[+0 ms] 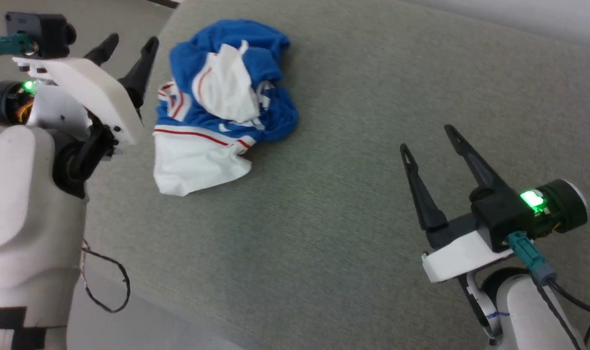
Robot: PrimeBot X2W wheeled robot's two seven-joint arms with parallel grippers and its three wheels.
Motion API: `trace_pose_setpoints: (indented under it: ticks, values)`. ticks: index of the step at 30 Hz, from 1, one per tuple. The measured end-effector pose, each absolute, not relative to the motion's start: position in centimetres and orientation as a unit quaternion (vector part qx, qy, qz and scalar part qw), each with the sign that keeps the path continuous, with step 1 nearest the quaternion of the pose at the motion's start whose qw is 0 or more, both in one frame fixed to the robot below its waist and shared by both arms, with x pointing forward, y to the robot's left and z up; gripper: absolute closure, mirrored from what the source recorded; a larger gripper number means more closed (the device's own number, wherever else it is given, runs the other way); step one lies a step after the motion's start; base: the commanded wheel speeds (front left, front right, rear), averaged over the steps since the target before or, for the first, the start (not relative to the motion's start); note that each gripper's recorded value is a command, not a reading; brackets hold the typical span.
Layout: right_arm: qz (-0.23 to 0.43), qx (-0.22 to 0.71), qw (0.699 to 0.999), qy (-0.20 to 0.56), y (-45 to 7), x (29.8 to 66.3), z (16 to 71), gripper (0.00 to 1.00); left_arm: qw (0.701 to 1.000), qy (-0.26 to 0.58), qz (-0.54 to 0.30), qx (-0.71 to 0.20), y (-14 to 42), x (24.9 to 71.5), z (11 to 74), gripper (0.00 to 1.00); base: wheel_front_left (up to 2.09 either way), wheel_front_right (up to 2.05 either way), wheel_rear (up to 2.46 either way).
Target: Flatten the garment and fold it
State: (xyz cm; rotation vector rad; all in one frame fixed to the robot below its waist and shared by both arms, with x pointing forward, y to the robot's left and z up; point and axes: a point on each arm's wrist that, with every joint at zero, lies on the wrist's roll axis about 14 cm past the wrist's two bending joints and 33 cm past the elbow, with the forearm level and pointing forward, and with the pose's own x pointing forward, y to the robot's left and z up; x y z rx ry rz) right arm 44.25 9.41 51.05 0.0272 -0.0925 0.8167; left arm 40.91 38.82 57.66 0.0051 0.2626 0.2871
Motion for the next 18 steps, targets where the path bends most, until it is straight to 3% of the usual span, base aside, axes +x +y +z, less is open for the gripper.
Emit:
trace_pose_setpoints:
  ticks: [7, 18]
  values:
    - [0.364, 0.013, 0.931, -0.022, 6.8, 46.1, 48.9, 0.00, 0.964, 0.239, 0.113, 0.013, 38.4, 43.7, 52.1, 0.00, 0.00, 0.00, 0.00]
    - [0.318, 0.009, 0.948, 0.009, 3.2, 47.9, 45.9, 0.00, 0.911, 0.399, 0.106, -0.017, 37.4, 44.7, 42.3, 0.00, 0.00, 0.00, 0.00]
